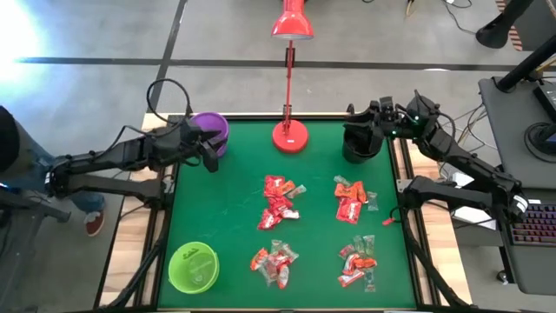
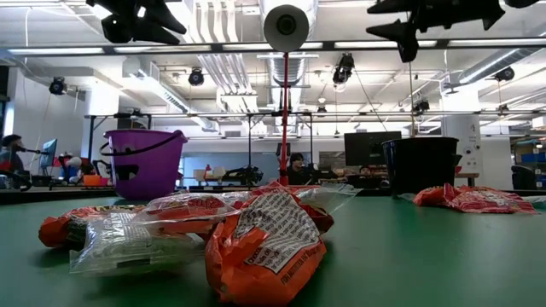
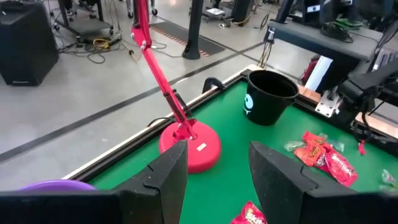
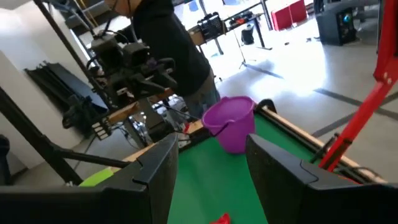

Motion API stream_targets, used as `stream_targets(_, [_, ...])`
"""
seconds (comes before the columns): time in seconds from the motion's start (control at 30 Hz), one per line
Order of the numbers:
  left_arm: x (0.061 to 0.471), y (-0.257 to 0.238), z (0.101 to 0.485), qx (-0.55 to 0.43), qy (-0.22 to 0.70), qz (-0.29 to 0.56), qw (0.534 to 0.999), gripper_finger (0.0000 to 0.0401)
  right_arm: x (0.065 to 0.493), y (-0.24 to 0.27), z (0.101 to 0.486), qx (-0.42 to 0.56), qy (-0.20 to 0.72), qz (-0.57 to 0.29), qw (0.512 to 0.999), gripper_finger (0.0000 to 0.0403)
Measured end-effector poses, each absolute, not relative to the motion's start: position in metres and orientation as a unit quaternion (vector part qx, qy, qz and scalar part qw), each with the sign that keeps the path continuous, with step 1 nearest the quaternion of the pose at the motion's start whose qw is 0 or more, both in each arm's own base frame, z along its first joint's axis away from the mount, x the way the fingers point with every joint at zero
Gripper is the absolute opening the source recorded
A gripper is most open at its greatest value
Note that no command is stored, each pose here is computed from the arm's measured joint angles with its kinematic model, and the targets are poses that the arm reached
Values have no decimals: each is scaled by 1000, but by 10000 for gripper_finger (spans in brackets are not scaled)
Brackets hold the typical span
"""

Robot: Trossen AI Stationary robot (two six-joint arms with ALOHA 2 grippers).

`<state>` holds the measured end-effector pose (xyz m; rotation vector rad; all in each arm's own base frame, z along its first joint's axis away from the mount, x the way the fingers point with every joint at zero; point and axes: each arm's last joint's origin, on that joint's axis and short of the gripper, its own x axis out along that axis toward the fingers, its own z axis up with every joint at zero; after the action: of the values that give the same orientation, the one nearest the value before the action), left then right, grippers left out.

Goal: Sort candy
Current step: Put the orange chocolate into the black bucket

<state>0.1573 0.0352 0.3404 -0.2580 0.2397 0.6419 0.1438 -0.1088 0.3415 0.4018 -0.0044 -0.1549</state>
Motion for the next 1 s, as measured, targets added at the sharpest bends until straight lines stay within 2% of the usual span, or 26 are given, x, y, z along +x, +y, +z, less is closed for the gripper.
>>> stream_targets(0.13, [155,33,343,-139,110,282,943,152,142,-106,355,189,5,-77,979,180])
stream_targets(0.47, [142,29,350,-156,89,246,953,152,141,-85,362,218,112,-53,968,180])
stream_targets(1.0, [139,28,351,-116,99,228,962,152,159,-88,380,242,109,-40,963,180])
